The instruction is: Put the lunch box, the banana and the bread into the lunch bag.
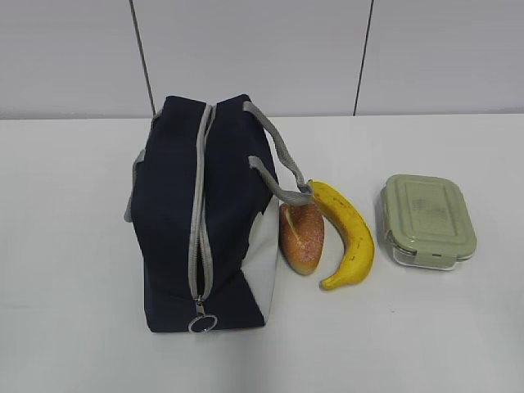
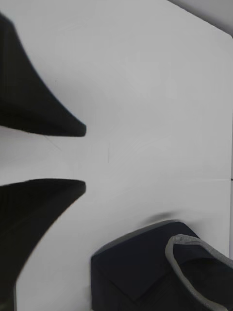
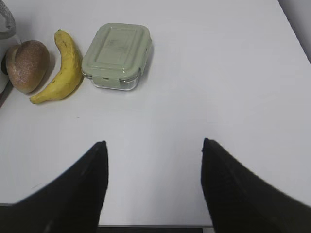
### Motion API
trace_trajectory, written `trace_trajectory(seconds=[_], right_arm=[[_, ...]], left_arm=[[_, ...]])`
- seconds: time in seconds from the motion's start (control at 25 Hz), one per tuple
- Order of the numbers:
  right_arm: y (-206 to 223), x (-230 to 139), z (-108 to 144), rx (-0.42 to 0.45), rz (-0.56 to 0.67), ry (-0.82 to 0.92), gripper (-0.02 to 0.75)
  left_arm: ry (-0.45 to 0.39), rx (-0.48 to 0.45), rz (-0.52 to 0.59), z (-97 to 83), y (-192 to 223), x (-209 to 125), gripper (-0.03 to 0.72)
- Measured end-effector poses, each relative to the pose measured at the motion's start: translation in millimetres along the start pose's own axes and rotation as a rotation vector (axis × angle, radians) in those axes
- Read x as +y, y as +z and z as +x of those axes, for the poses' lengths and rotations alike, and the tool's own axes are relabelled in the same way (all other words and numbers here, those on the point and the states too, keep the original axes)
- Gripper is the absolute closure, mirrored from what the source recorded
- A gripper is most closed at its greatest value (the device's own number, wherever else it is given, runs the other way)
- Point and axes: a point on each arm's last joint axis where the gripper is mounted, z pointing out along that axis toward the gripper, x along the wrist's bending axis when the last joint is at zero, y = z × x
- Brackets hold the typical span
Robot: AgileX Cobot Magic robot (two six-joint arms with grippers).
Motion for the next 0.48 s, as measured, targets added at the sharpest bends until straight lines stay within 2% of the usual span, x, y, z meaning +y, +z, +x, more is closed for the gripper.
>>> trace_trajectory(seconds=[0.48], right_arm=[[0.0,0.0,0.0,0.0,0.0,0.0,0.287]], left_arm=[[0.0,0.0,0.0,0.0,0.0,0.0,0.453]])
